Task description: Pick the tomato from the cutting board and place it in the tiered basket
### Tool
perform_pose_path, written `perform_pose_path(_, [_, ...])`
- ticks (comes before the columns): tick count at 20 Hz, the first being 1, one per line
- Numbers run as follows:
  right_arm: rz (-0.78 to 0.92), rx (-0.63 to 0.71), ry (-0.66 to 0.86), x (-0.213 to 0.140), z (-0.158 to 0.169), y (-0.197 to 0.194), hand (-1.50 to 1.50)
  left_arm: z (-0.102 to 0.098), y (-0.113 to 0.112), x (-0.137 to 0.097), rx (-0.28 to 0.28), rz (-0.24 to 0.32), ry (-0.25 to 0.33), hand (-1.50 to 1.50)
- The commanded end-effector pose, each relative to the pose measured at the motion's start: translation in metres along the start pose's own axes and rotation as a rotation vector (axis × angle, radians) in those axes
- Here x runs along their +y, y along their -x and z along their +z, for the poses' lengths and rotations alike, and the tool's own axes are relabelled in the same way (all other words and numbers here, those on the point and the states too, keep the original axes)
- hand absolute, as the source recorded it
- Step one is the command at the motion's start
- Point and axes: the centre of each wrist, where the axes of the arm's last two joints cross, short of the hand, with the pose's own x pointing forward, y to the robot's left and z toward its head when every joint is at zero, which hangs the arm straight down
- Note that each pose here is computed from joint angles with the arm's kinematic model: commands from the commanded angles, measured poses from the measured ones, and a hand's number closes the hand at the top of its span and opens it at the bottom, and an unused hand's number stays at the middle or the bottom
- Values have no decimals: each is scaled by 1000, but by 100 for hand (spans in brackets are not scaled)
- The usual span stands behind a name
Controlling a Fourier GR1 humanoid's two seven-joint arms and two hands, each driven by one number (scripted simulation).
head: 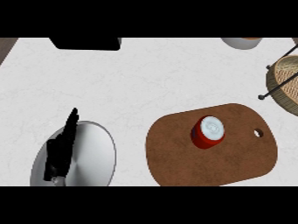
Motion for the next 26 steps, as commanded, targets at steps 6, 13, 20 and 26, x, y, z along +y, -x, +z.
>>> perform_pose_path(6, [70,-28,-83,63,-40,-9,150,0,15,-2,36,-13,6,0])
perform_pose_path(13, [71,29,-78,120,-61,-1,150,5,11,6,46,1,1,0])
perform_pose_path(20, [-245,132,-154,154,-65,19,-150,7,3,7,38,-1,17,0])
perform_pose_path(26, [-484,108,-145,158,-75,9,-150,5,-2,3,43,-1,8,0])
